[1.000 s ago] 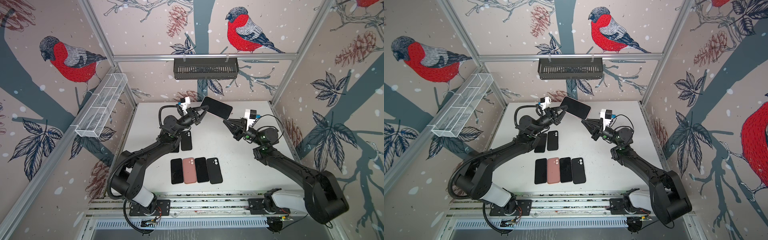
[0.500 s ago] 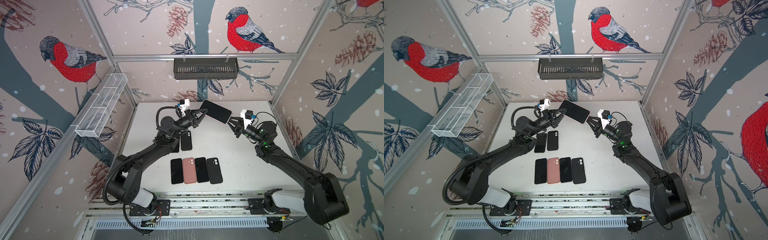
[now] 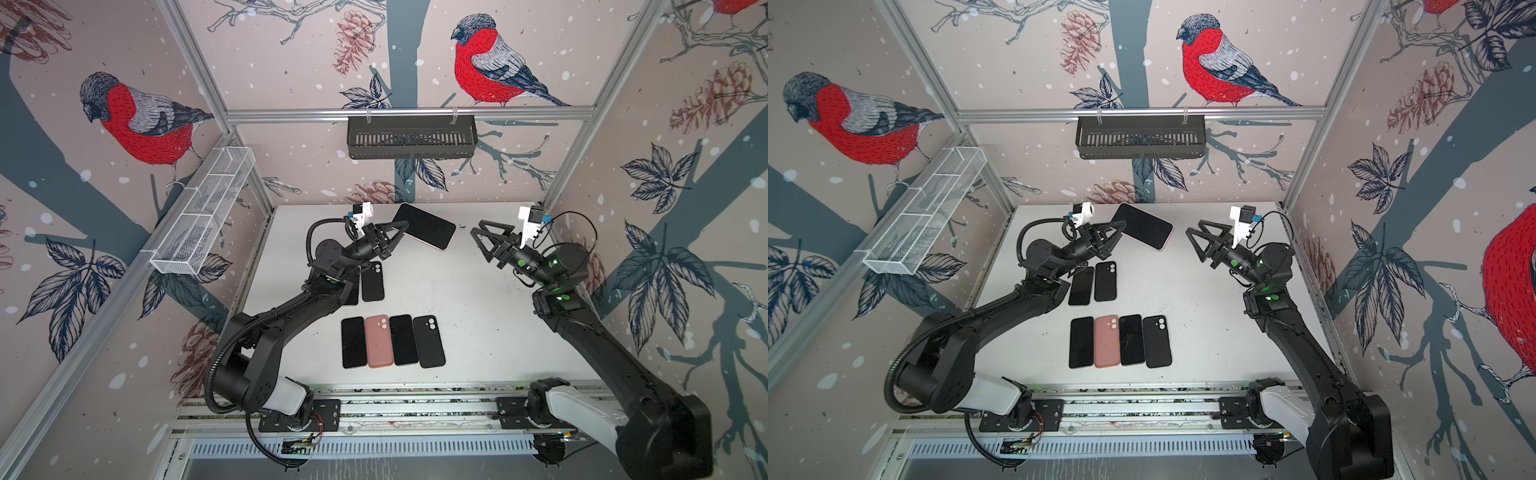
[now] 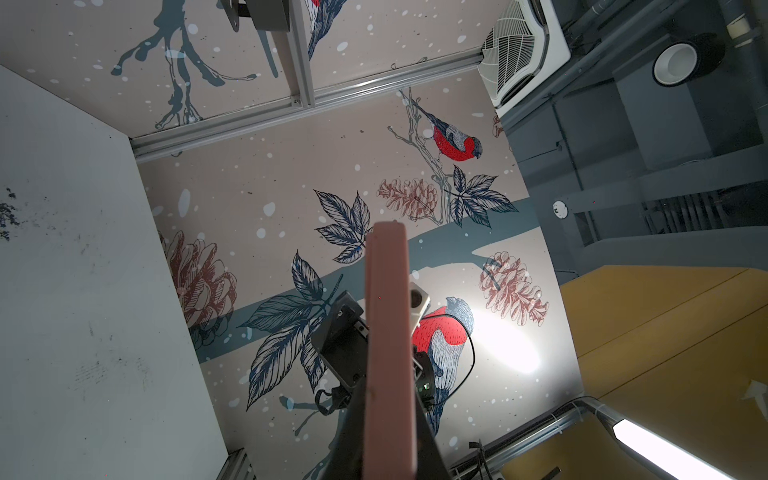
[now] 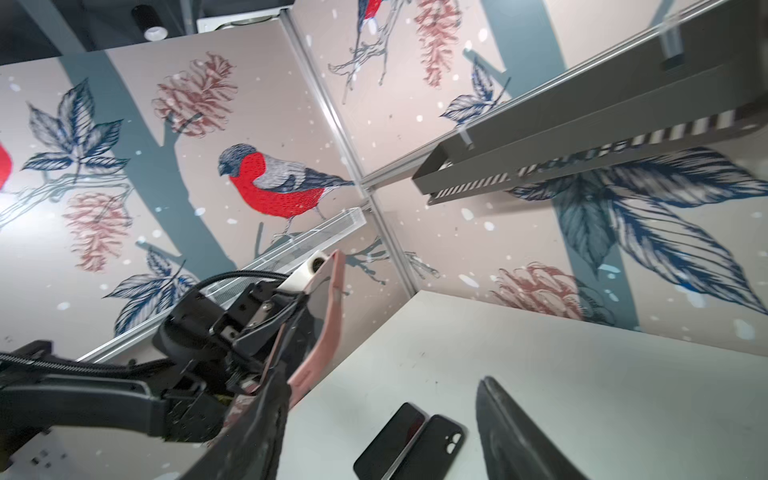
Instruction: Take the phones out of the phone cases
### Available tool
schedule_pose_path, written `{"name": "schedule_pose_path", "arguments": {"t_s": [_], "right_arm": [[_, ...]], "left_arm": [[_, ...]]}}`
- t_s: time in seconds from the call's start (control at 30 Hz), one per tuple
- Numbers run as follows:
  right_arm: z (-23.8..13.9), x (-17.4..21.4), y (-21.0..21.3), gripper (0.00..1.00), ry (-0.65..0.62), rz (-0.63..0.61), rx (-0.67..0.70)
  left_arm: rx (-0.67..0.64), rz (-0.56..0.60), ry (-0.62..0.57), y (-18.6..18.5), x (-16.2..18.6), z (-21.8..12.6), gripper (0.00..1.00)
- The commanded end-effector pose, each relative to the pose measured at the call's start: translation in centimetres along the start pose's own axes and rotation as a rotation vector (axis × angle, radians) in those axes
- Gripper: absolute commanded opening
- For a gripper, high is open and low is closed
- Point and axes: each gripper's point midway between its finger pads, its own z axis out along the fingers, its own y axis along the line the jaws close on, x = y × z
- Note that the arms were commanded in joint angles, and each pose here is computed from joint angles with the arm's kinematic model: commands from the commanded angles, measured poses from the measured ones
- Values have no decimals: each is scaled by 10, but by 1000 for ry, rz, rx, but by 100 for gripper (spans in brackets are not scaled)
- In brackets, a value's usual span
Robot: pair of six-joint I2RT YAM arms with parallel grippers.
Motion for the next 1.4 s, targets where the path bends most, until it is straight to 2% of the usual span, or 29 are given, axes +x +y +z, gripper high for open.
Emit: {"name": "schedule_pose_path", "arguments": {"t_s": [0.0,0.1,0.37,0.67,0.93,1.37], "right_arm": [[6,14,21,73,46,-30,-73],[15,24,42,73,80,-48,-158],[27,48,45,71,105,-50,-190],[30,47,32,68,98,-43,-151],[21,49,52,71,85,-73,-226],[24,43,50,71,77,-69,-218]], "left_arm": [[93,50,-9,-27,0,-2,0],[98,51,-15,-30,0,-2,0],[104,46,0,-34,9,3,0],[114,48,13,-38,16,7,0],[103,51,6,-35,14,7,0],[100,57,5,-34,14,8,0]]}}
